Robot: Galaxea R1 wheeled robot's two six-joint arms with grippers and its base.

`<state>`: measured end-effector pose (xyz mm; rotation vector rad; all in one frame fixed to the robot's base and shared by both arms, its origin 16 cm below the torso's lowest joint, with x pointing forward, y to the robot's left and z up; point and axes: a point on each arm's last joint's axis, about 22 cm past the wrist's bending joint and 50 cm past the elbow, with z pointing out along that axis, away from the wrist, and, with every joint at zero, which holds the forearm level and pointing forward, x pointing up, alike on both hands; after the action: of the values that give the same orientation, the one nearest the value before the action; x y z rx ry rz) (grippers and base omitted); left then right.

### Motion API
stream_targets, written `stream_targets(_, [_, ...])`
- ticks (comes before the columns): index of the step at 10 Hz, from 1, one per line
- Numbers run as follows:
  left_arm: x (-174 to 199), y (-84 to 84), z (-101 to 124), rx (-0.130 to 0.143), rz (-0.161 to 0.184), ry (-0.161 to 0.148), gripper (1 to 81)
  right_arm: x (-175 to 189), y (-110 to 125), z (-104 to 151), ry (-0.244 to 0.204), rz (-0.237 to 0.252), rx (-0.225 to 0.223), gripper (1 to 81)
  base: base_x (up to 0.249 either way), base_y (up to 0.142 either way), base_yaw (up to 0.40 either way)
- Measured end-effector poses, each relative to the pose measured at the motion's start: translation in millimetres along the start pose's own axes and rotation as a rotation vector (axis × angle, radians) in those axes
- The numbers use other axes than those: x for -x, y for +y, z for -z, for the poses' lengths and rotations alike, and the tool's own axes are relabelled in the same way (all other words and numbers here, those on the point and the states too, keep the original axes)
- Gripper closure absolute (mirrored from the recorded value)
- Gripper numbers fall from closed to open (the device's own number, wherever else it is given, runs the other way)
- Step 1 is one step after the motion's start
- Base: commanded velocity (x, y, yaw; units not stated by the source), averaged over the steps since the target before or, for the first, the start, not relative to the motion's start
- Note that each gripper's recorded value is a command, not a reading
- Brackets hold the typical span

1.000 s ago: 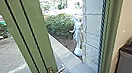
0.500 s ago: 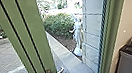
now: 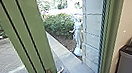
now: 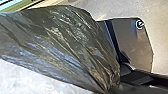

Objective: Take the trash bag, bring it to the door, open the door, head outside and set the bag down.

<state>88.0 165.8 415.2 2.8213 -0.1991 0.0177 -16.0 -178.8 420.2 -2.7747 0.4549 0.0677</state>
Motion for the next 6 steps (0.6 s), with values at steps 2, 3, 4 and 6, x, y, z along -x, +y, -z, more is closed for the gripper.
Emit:
stream_targets(2, [1.8, -0.6, -0.3, -0.004, -0.003, 0.02, 81.1, 0.2, -1.0, -0.3, 0.005, -0.001, -0.001, 1.0, 0.0, 0.0, 0.0])
stream_targets(3, [2.6, -0.4, -0.3, -0.004, -0.004, 0.02, 81.1, 0.4, -0.9, -0.4, 0.005, -0.001, -0.001, 1.0, 0.0, 0.0, 0.0])
stream_targets(4, [2.3, 1.9, -0.8, -0.001, -0.004, 0.021, 81.1, 0.2, -1.0, -0.4, 0.006, -0.001, -0.001, 1.0, 0.0, 0.0, 0.0])
stream_targets(6, [2.2, 4.0, -1.3, 0.001, -0.005, 0.021, 81.1, 0.4, -0.9, -0.4, 0.005, -0.001, -0.001, 1.0, 0.0, 0.0, 0.0])
